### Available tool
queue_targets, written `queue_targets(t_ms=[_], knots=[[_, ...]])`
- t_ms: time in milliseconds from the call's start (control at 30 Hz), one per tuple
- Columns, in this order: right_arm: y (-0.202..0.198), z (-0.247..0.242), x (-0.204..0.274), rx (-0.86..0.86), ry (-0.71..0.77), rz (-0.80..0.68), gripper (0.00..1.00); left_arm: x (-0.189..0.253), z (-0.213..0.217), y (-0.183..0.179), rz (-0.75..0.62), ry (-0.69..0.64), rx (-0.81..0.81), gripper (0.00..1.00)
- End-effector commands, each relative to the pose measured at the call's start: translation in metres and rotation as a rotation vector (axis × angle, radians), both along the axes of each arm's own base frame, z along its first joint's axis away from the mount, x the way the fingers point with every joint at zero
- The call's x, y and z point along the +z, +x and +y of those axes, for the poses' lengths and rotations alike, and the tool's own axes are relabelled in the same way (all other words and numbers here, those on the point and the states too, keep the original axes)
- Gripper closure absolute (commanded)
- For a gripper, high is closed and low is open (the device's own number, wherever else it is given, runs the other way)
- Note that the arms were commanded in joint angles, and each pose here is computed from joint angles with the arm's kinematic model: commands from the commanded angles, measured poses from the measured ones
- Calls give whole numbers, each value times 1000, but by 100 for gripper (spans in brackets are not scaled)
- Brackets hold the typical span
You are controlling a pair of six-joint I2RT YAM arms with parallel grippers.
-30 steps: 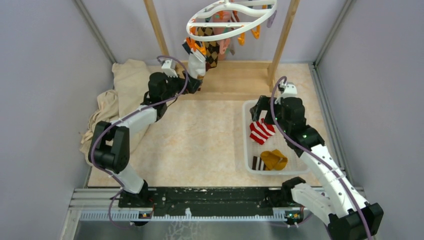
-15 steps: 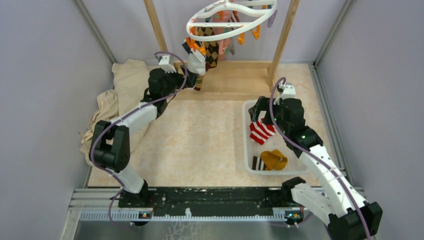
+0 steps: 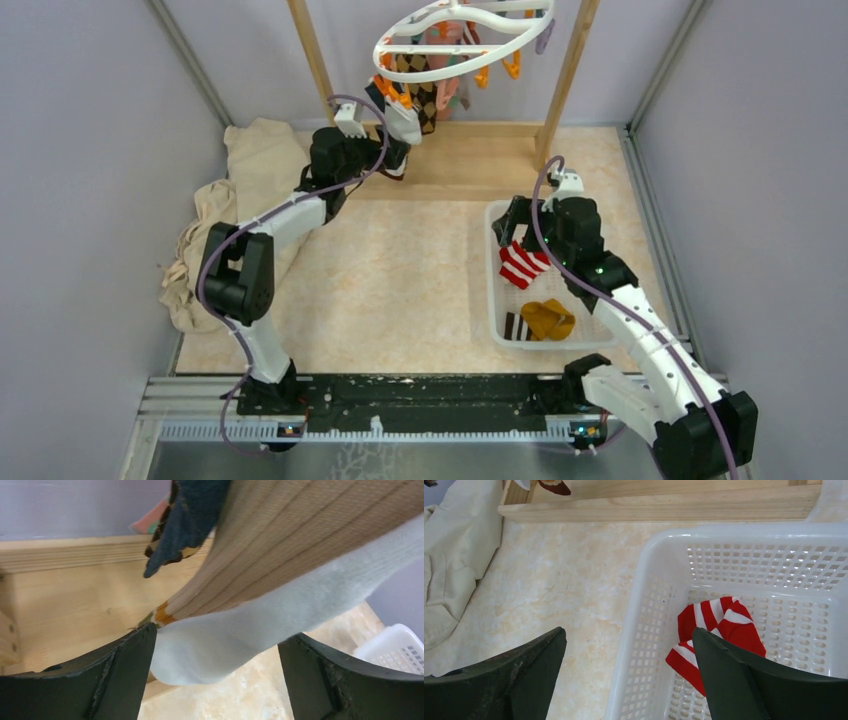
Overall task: Remove the socks clipped to the hanger
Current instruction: Remove the sock from the hanger.
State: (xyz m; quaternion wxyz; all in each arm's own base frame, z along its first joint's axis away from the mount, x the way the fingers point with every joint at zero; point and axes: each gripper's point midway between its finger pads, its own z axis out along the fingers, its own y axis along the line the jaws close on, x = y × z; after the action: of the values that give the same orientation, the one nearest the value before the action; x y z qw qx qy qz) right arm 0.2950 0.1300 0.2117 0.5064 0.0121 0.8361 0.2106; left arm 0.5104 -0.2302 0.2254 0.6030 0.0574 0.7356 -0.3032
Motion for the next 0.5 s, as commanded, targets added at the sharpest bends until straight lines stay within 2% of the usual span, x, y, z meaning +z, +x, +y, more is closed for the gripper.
queue_targets(t_ms=[0,100,333,467], knots=[[10,1,14,-2,35,-54,3,20,-33,-7,-58,-5,-104,9],[9,1,12,-2,36,-51,3,17,-38,-11,-48,-5,-100,23],[9,5,11,13,50,-44,3,34,-52,-37,-52,2,-120,72],[10,10,17,33,75,-50,4,46,-63,-57,-59,23,-129,77]])
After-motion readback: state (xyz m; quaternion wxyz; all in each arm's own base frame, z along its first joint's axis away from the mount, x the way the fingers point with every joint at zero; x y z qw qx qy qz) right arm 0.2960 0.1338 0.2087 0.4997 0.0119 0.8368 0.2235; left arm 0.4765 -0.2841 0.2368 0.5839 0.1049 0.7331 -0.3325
